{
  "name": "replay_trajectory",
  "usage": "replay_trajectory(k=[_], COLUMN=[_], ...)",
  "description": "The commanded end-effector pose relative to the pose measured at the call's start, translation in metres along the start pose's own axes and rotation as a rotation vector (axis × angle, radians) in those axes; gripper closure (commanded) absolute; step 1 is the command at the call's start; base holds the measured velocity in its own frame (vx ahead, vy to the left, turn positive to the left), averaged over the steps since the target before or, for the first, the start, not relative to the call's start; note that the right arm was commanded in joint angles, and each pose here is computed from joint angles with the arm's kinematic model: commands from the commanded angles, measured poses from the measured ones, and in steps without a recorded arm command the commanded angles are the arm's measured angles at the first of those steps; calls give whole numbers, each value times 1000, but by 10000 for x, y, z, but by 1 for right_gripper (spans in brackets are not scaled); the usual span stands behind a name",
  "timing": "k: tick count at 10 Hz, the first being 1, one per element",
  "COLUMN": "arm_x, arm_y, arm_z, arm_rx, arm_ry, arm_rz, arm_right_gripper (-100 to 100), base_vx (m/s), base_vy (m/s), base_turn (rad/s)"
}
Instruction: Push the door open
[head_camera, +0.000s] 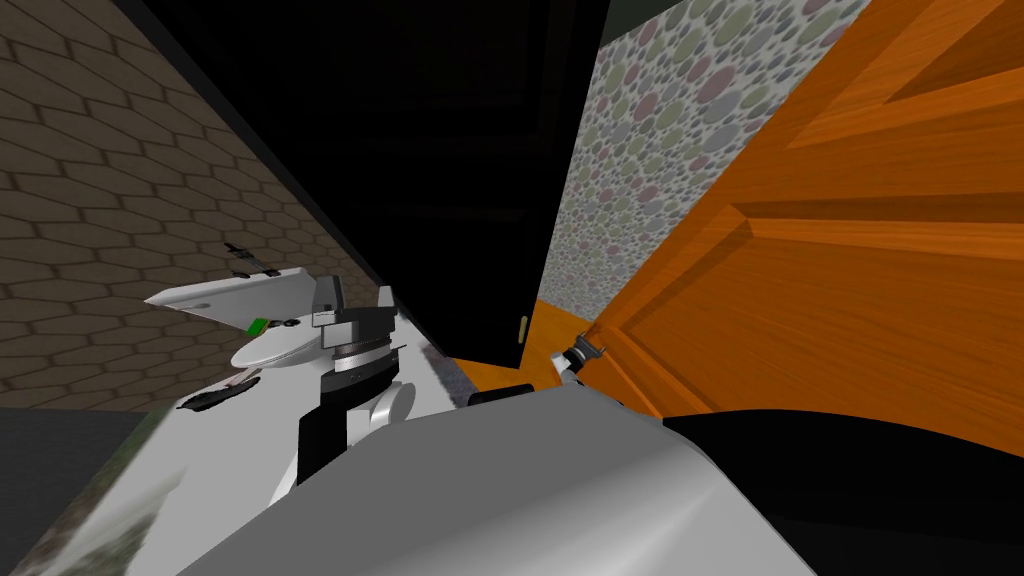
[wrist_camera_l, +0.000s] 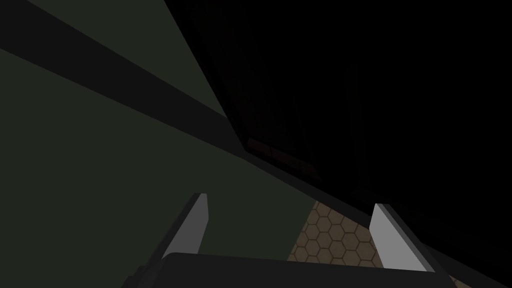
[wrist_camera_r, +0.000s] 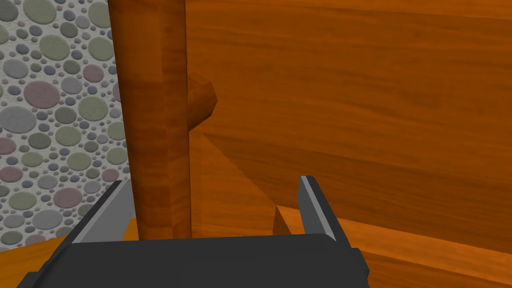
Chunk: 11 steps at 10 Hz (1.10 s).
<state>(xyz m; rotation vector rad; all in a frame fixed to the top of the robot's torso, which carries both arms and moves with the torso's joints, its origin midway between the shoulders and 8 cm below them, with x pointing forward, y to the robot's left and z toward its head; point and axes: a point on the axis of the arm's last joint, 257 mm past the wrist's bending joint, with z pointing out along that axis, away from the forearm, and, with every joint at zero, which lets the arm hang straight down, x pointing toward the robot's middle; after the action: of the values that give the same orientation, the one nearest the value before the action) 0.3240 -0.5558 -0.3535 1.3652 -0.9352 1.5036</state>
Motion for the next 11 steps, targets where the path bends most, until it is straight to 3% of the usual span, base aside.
replay_trajectory(k=[1,5,11], arm_x=[26,14,-41], arm_y=[261,299,435], arm_z=[54,52,24], arm_rx=[-60,-74,-125], arm_ry=[18,14,-4], arm_rz=[-8,-8,-8], arm_right_gripper=[100,100,100], base_vx=[24,17,22], base_vy=[-29,-18,-19], base_turn=[42,0,10])
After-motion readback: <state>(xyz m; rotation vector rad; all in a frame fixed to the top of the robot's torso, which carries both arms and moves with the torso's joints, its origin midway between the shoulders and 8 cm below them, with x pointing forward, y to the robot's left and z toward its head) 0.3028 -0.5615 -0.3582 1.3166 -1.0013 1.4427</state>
